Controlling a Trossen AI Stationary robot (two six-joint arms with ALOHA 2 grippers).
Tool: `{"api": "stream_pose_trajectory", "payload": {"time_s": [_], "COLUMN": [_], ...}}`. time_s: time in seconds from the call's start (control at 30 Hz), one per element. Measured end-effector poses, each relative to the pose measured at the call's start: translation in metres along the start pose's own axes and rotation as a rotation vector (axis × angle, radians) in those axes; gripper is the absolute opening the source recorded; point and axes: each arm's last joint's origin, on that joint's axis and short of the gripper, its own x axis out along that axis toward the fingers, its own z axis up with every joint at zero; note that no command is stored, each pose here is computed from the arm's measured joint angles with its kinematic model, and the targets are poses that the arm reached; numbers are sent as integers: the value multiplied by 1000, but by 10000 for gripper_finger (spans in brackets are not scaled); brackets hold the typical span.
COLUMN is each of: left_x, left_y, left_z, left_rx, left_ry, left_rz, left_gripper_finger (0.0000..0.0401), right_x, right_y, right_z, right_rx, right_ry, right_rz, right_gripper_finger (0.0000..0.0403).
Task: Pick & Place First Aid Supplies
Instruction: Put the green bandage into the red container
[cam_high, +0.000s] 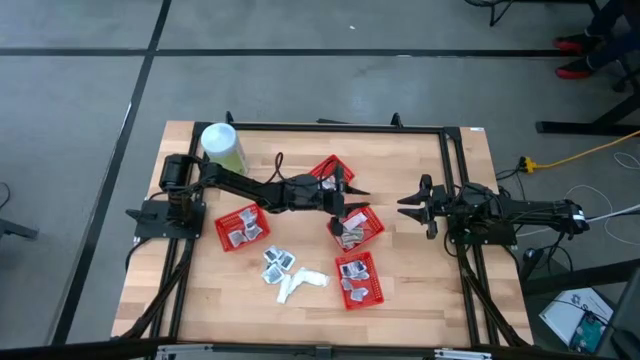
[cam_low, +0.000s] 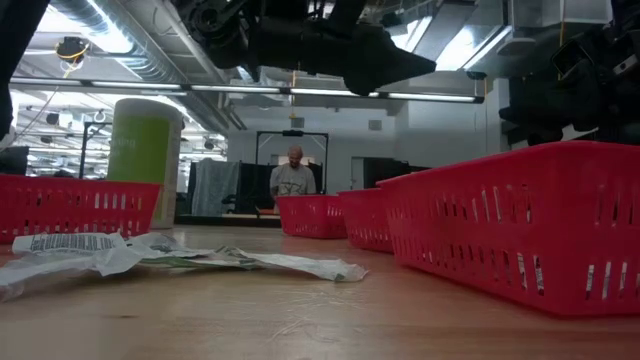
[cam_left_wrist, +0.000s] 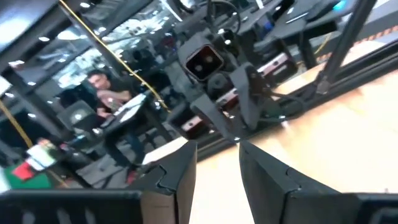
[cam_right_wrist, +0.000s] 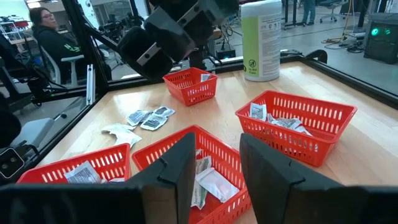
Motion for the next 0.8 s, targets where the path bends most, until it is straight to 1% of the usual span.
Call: {"api": "stream_pose_trajectory", "payload": {"time_s": [0.23,0.57,0.67,0.8], "left_x": [0,-5,-7,-11], "left_y": [-4,-33,-42,-55], "left_z": [1,13,13,8], "left_rx": [-58,-50,-37,5], "left_ry": [3,13,72,227], "left_rz": [-25,-98,-87,-42], "left_gripper_finger": [116,116,116,116], "right_x": [0,0,0,0], "right_y": [0,0,0,0], "right_z": [0,0,0,0], "right_rx": [0,0,0,0], "right_ry": [0,0,0,0], "right_rz": [0,0,0,0], "right_gripper_finger": [126,126,126,126]}}
